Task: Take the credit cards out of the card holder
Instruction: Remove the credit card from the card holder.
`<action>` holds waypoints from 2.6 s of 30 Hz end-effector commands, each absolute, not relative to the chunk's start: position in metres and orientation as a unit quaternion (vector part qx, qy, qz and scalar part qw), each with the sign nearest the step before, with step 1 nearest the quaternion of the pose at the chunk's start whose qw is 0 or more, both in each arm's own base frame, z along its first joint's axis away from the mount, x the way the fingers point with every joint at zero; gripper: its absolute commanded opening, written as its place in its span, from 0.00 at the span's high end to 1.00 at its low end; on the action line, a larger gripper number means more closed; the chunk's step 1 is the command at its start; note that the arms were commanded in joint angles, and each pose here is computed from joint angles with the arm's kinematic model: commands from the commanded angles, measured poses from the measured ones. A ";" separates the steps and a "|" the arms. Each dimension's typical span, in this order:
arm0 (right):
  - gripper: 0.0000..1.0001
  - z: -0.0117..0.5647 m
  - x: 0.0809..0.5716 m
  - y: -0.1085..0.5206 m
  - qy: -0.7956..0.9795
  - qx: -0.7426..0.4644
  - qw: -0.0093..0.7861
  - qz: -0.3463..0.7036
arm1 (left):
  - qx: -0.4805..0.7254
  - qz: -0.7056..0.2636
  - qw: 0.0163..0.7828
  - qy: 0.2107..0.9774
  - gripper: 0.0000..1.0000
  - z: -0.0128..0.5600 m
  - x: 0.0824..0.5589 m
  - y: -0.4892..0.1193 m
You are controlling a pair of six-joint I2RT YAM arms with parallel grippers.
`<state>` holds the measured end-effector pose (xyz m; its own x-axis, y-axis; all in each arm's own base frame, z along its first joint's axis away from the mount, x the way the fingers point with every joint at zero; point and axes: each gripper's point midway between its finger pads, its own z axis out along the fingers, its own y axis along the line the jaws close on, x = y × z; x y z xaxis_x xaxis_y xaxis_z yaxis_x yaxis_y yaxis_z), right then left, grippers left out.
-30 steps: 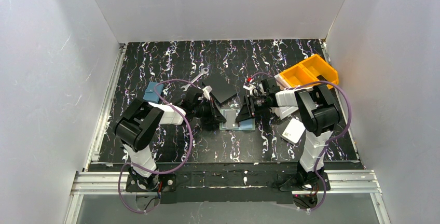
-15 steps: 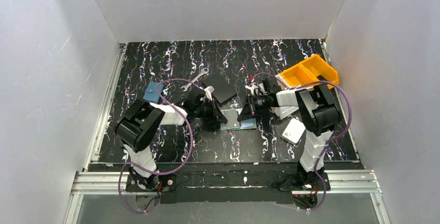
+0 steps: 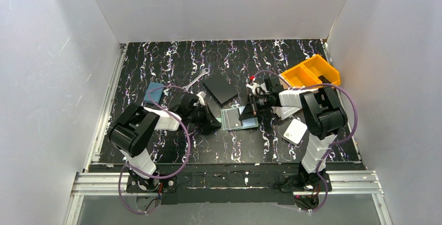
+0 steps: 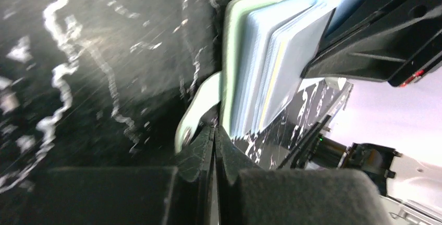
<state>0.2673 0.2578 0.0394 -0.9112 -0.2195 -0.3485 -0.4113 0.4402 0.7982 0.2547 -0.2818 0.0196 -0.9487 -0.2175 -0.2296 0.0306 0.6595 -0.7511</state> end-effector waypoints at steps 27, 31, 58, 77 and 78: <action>0.99 0.119 0.256 0.279 0.717 -0.254 0.147 0.632 | 0.003 -0.526 0.228 0.819 0.53 0.125 0.248 -0.288; 0.99 0.114 0.255 0.279 0.721 -0.255 0.140 0.629 | 0.001 -0.539 0.235 0.809 0.53 0.135 0.253 -0.293; 0.99 0.120 0.248 0.282 0.709 -0.273 0.136 0.636 | -0.008 -0.551 0.204 0.809 0.56 0.113 0.271 -0.309; 0.99 0.093 0.256 0.276 0.741 -0.260 0.121 0.608 | -0.019 -0.559 0.182 0.809 1.00 0.087 0.262 -0.292; 0.99 0.092 0.256 0.275 0.742 -0.259 0.120 0.606 | -0.018 -0.560 0.180 0.808 1.00 0.085 0.262 -0.291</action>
<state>0.2477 0.2767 0.0892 -0.8551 -0.2391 -0.4600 -0.4994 0.1417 0.8547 0.2604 -0.3005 0.0921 -0.9335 -0.2284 -0.2764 0.1758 0.3804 -0.9080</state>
